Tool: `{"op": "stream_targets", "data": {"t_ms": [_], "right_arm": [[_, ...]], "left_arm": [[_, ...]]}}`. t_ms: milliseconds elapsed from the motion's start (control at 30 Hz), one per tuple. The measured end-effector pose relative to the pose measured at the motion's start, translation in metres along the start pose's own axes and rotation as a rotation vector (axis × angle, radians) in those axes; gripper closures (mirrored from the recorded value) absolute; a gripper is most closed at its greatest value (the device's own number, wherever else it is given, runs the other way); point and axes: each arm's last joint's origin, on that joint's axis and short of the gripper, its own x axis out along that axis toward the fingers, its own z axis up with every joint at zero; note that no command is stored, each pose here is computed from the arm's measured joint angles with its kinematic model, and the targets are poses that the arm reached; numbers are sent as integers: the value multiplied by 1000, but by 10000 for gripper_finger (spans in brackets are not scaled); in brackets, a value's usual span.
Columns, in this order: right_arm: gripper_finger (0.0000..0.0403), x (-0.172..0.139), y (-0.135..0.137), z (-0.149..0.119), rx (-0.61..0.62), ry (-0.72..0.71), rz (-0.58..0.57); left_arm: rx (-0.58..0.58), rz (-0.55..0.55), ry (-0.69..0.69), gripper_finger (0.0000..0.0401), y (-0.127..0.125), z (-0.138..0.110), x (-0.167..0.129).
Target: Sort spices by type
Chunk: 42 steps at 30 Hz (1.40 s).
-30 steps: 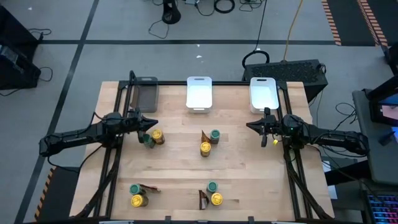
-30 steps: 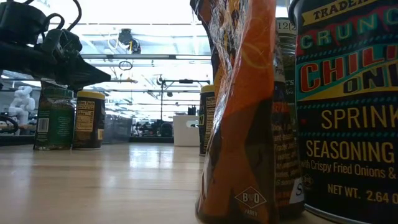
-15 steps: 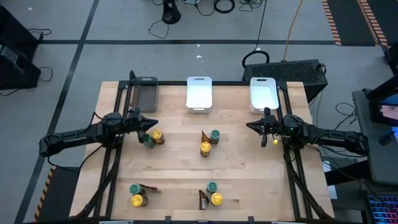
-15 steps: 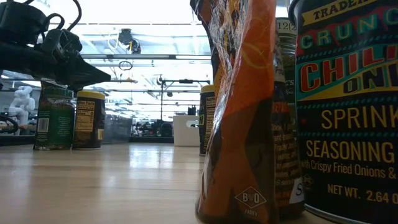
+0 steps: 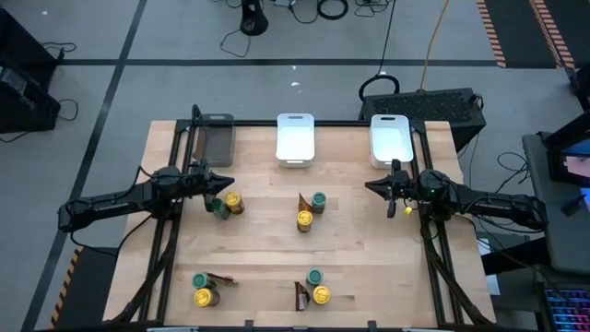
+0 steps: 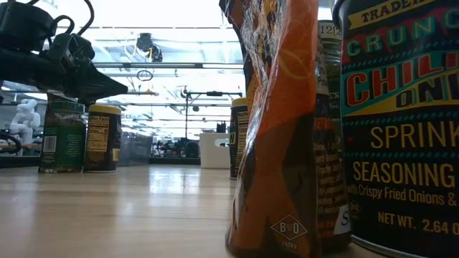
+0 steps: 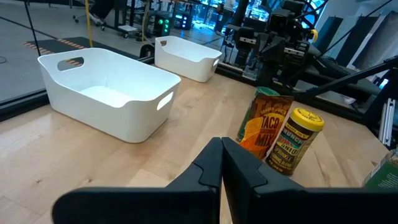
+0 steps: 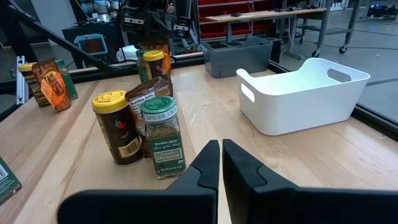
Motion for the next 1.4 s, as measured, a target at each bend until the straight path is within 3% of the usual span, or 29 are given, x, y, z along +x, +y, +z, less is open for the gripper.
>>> {"op": "stream_targets", "data": {"t_ms": [1400], "right_arm": [[403, 0, 0, 0, 0, 0, 0]], "left_arm": [[-31, 10, -3, 388, 0, 0, 0]]}}
